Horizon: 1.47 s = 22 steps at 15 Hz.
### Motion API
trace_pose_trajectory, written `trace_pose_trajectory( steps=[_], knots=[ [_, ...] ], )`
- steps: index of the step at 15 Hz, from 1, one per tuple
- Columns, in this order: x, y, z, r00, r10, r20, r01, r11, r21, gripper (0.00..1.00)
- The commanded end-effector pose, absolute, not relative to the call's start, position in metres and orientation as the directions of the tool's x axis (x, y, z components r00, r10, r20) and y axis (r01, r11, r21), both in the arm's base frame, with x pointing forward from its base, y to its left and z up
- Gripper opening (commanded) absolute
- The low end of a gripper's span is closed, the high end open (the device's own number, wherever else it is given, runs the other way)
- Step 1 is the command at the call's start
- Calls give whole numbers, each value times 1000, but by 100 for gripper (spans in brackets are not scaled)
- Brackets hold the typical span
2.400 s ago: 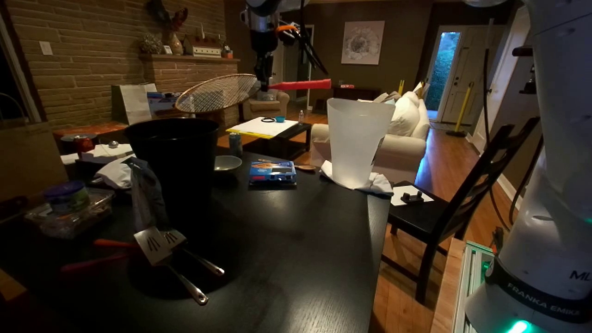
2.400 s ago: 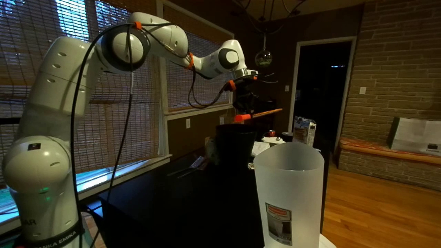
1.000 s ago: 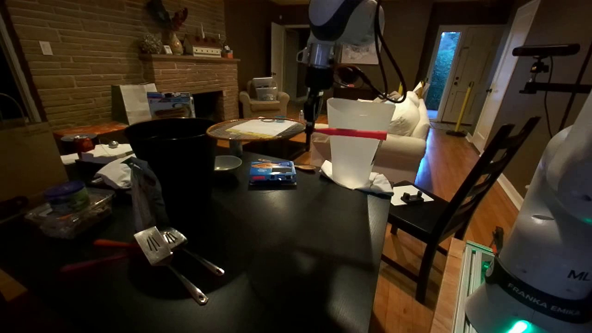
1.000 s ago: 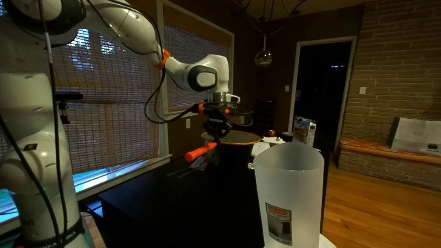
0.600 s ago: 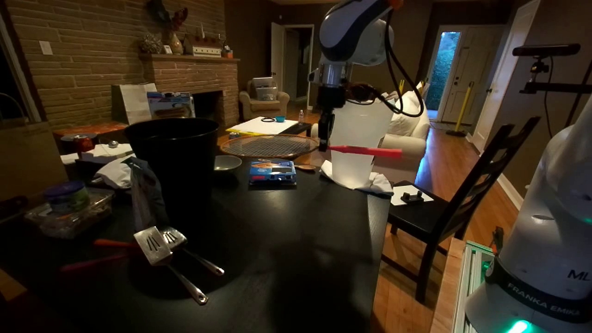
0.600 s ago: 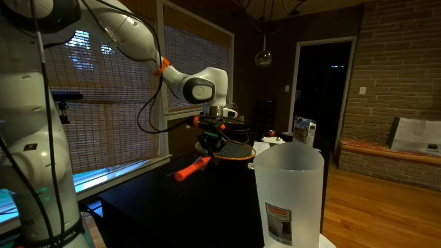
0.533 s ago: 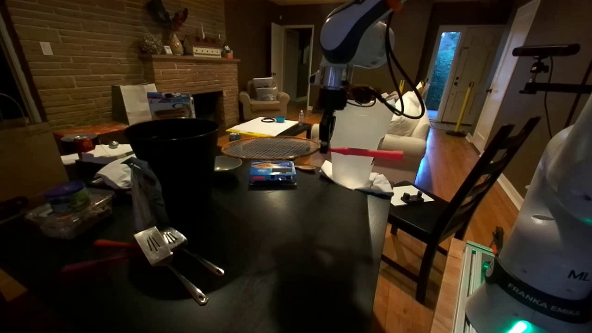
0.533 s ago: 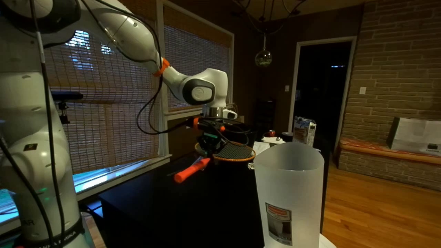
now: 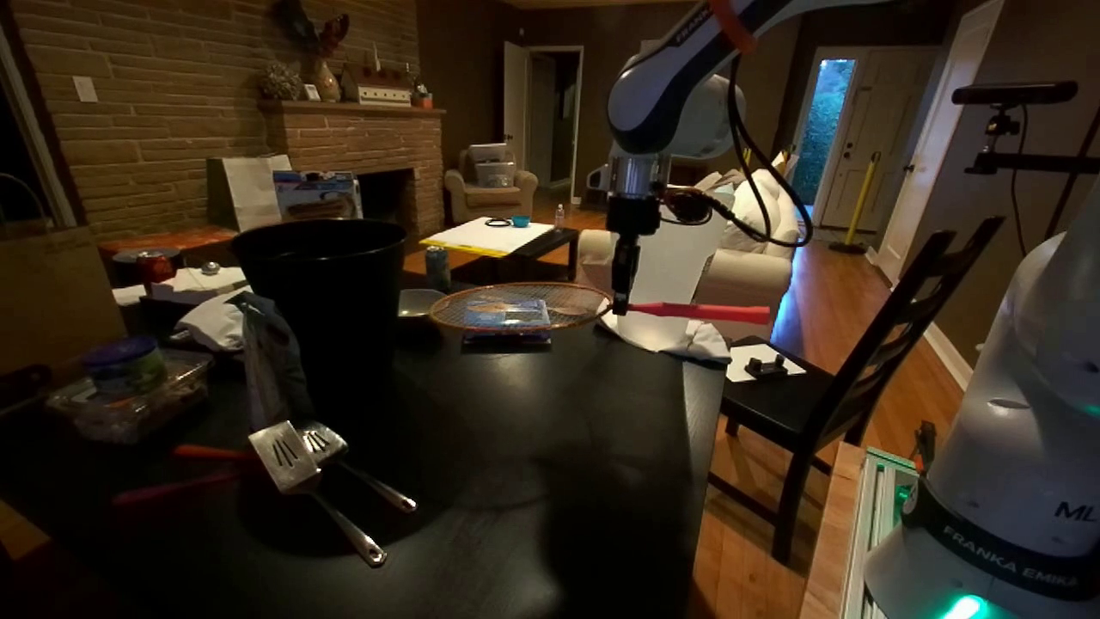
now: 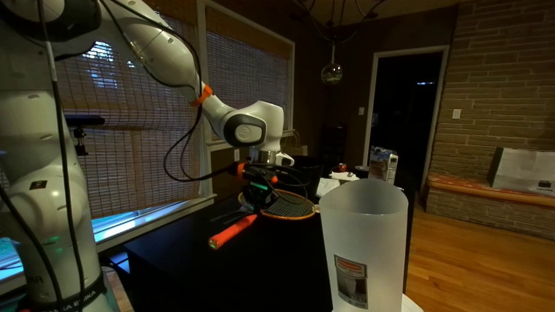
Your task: Use the tennis racket to move the object
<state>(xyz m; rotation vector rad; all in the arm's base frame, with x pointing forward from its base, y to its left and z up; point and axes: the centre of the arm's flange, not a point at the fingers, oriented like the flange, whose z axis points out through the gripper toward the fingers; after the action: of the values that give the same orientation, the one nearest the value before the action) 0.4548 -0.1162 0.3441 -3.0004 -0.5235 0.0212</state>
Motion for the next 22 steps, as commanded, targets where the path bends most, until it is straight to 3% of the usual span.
trace_pose_trajectory(
  steps=[1, 22],
  knots=[
    [438, -118, 312, 939, 343, 1, 341, -934, -105, 3],
    [434, -110, 169, 949, 313, -44, 312, -950, -32, 3]
  ],
)
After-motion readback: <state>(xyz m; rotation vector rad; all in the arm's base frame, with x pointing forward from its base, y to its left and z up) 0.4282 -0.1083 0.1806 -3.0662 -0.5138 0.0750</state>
